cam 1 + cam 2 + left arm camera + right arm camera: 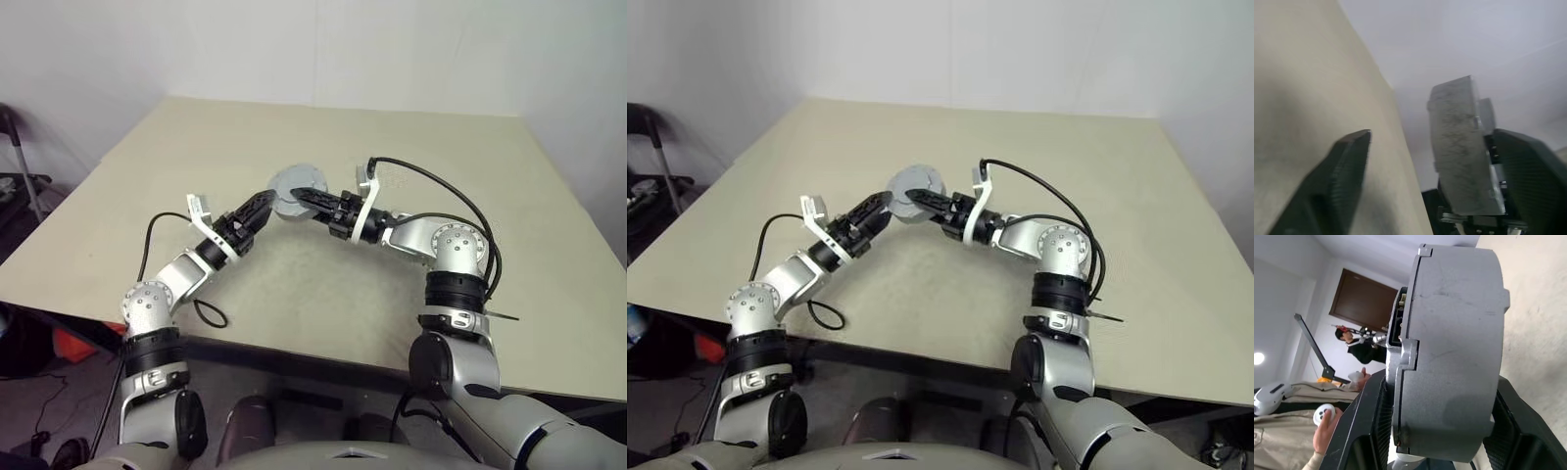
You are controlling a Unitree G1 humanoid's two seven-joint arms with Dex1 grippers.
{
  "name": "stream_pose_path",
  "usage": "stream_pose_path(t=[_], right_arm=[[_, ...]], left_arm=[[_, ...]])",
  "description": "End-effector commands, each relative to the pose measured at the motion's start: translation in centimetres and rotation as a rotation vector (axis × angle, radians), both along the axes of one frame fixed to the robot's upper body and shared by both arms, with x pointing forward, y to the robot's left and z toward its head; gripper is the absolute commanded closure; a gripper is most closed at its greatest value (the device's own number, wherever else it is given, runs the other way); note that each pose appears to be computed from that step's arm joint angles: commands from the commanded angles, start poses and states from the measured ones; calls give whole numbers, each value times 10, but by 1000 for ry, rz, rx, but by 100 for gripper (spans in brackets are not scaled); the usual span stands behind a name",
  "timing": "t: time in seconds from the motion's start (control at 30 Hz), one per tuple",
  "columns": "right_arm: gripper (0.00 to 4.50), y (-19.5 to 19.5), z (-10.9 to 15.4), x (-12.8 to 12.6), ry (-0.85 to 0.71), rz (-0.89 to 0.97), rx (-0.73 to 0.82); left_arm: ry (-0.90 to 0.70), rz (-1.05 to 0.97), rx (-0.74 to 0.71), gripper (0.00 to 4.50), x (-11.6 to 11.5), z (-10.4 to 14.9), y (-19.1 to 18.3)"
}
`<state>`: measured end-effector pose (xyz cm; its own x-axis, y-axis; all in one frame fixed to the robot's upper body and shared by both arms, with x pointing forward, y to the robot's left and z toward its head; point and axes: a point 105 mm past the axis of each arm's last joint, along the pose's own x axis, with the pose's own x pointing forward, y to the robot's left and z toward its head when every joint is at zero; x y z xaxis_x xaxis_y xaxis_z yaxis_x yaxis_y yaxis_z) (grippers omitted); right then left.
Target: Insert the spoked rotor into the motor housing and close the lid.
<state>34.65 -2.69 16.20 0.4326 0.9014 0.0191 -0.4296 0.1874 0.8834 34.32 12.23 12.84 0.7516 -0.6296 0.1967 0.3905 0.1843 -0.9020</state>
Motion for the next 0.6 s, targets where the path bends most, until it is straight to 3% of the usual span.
stream_pose_path(t=[0.03, 0.2, 0.37, 0.6], right_arm=[[236, 10, 4, -5, -26, 47, -9], [236, 12, 8, -8, -42, 78, -7], [236, 11, 8, -10, -46, 95, -12], [236, 11, 10, -11, -54, 106, -18]], left_arm=[[-120, -92, -65, 2, -6, 33, -14], [-111, -164, -142, 2, -12, 39, -17], [-127, -209, -116, 2, -25, 41, -15], [-103, -166, -120, 2, -12, 36, -17]])
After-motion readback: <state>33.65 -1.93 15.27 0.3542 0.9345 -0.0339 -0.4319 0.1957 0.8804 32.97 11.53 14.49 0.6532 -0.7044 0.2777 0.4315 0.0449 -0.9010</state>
